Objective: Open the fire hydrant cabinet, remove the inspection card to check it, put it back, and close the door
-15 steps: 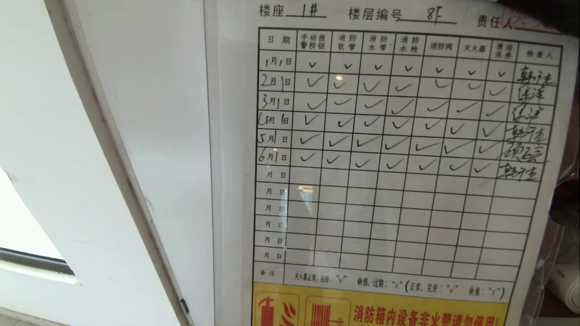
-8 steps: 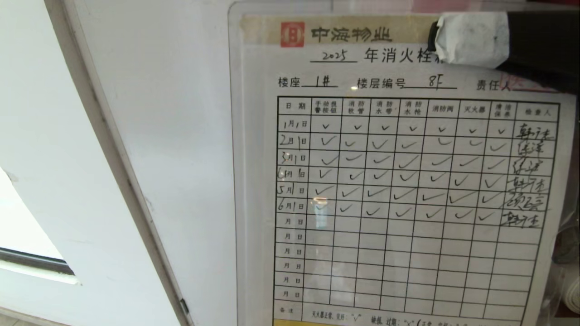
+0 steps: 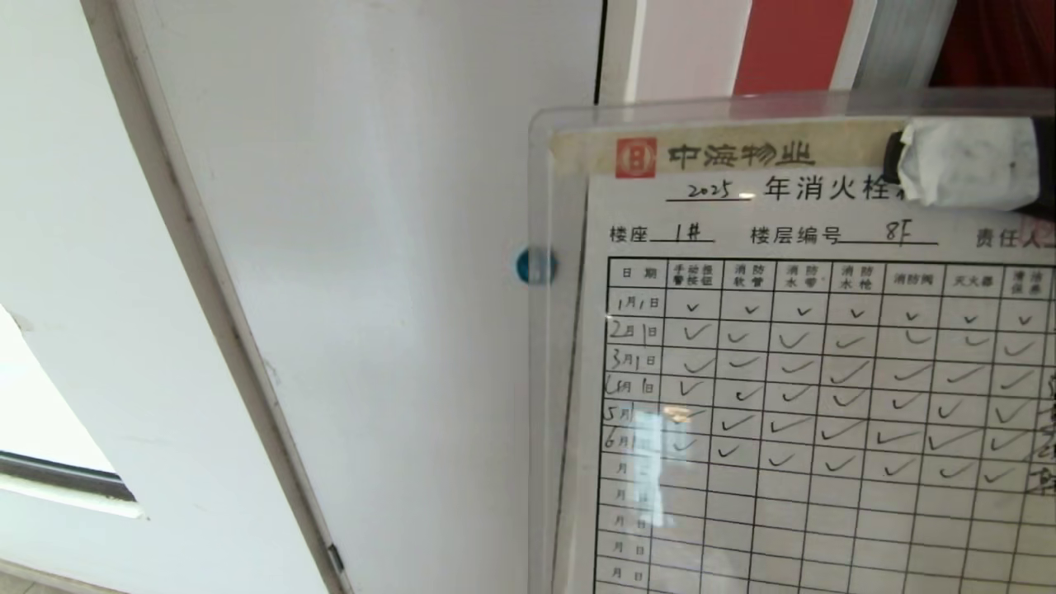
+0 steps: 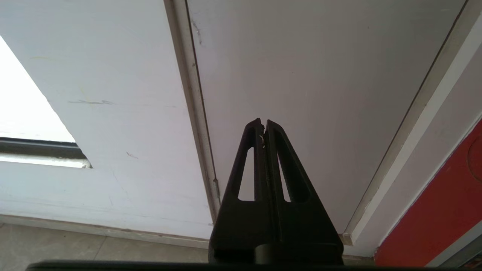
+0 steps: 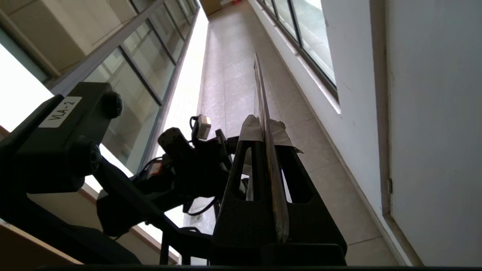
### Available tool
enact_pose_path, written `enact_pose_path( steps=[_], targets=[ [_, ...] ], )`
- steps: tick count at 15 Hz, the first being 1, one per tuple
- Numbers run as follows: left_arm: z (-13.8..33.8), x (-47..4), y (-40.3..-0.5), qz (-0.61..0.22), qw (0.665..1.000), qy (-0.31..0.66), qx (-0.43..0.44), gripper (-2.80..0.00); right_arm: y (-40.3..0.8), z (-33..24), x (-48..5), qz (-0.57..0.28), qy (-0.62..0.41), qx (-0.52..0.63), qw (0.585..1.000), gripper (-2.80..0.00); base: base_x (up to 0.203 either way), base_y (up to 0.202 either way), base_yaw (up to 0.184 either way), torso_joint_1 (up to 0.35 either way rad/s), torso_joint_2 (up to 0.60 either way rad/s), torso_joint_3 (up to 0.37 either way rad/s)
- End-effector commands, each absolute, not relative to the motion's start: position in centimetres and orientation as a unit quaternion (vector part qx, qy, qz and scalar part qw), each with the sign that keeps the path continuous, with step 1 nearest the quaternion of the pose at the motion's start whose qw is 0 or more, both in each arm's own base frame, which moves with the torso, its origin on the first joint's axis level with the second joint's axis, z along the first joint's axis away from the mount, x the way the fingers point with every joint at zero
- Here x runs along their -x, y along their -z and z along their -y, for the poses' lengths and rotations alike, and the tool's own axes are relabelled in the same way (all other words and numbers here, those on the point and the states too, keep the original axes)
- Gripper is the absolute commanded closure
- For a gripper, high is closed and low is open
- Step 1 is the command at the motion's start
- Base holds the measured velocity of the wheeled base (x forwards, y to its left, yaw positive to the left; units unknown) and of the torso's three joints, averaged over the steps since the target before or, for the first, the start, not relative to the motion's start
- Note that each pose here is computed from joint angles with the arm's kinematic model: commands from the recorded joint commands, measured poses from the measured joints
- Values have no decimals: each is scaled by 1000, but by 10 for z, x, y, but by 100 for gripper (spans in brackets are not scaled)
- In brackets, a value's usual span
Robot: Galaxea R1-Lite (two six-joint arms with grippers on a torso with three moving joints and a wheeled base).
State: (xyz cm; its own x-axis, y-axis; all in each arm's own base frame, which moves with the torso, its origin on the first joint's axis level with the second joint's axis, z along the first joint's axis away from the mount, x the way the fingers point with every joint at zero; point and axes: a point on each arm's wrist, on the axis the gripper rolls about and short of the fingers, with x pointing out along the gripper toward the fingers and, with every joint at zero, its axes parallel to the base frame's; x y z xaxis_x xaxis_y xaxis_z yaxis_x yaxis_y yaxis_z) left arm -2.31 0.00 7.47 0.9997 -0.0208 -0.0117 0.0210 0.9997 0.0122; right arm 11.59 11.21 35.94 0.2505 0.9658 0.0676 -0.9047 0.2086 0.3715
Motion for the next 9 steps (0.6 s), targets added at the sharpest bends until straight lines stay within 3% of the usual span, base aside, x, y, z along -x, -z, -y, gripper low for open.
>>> enact_pose_path(
  steps=[1, 9],
  targets=[
    [0, 23, -75, -6, 1000, 11, -6, 0, -357, -99, -102, -78, -597, -172, 780, 0, 0, 0, 0, 0, 0, 0],
    [0, 23, -75, -6, 1000, 10, -6, 0, -341, -63, -65, -60, -485, -137, 862, 0, 0, 0, 0, 0, 0, 0]
  ],
)
